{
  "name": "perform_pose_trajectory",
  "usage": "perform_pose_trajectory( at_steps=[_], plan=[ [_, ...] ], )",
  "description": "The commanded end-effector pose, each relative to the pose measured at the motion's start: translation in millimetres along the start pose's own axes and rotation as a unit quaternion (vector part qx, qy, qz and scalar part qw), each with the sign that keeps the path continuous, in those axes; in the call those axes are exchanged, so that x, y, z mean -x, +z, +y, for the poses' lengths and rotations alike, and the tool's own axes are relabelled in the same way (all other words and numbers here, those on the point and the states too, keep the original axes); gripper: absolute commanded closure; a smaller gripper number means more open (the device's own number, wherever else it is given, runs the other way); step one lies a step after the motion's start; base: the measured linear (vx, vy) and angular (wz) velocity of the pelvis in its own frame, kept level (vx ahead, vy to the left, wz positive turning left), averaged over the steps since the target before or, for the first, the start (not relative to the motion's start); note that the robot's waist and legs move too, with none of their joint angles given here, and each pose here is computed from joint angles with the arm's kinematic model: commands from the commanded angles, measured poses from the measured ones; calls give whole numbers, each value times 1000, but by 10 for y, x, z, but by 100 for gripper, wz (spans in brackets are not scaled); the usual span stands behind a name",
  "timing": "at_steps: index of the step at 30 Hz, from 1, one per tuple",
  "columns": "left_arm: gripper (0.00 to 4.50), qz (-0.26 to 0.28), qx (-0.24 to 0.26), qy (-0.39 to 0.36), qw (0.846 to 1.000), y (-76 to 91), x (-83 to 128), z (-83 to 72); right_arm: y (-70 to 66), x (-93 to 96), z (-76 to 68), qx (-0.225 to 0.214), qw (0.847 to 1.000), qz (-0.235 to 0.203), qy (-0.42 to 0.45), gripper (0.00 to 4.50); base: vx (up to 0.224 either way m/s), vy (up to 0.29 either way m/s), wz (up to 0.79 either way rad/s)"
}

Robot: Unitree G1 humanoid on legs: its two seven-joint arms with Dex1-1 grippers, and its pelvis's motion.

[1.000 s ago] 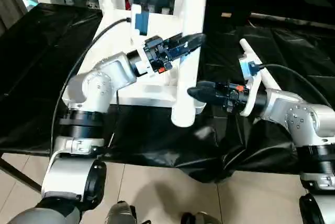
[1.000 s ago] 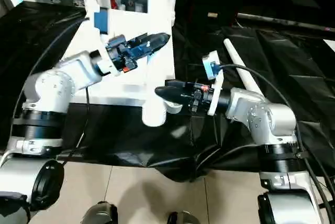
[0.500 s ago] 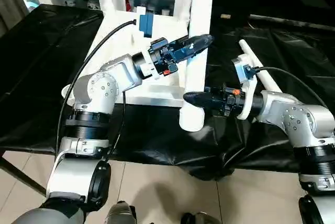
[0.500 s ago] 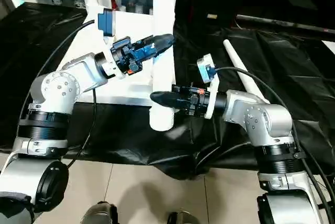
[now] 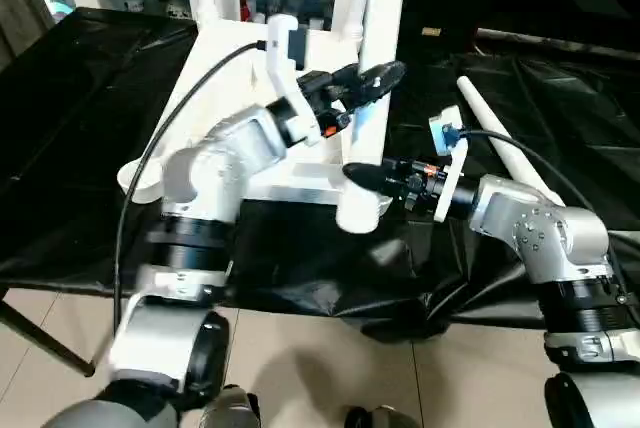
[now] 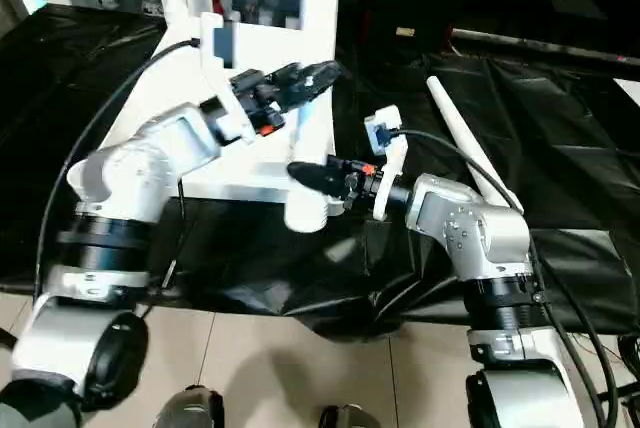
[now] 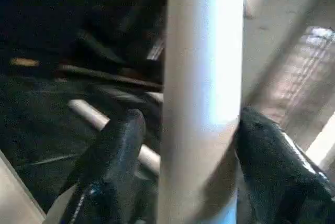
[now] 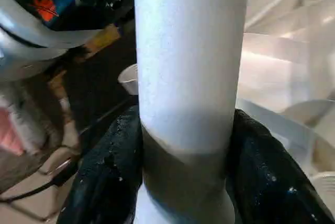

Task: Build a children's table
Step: Pick table leg

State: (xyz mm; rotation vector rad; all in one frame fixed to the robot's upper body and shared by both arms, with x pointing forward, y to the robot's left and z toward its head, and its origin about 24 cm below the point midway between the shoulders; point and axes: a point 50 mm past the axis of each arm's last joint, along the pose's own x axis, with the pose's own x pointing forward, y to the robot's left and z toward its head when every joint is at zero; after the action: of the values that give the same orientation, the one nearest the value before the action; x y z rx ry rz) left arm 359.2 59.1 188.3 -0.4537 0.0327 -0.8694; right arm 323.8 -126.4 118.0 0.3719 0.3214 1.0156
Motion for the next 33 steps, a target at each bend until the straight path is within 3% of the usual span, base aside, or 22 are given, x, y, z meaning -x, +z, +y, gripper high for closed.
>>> perform_pose_trajectory(
  at_steps=[1,4,5,9,10,16,25,26,27,33],
  plan=[
    [151,-9,-19,32,999,36,-40,-22,120,5,-17,23,999,-21,-16,260,0,0,0],
    [151,-22,-16,56,998,37,-69,-30,107,-14,-33,32,999,-15,-27,260,0,0,0],
    [179,-26,-13,61,998,39,-73,-27,104,-18,-34,33,999,-14,-28,261,0,0,0],
    [192,-26,-13,74,997,26,-78,-13,96,-27,-29,35,999,-12,-29,261,0,0,0],
    [222,-28,-12,82,996,32,-76,0,97,-32,-29,36,999,-12,-30,261,0,0,0],
    [259,-37,-12,81,996,53,-73,-4,86,-33,-26,43,999,-9,-31,261,0,0,0],
    [269,-41,-6,41,998,70,-57,-50,109,-12,-4,45,999,-13,-10,261,0,0,0],
    [269,-40,-8,29,999,94,-46,-51,128,13,6,37,999,-16,4,205,0,0,0],
    [270,-40,-9,25,999,104,-42,-51,136,26,8,35,999,-17,9,191,0,0,0],
    [270,-16,-21,-34,999,122,-3,-104,175,112,33,40,999,-7,31,161,0,0,0]
  ],
)
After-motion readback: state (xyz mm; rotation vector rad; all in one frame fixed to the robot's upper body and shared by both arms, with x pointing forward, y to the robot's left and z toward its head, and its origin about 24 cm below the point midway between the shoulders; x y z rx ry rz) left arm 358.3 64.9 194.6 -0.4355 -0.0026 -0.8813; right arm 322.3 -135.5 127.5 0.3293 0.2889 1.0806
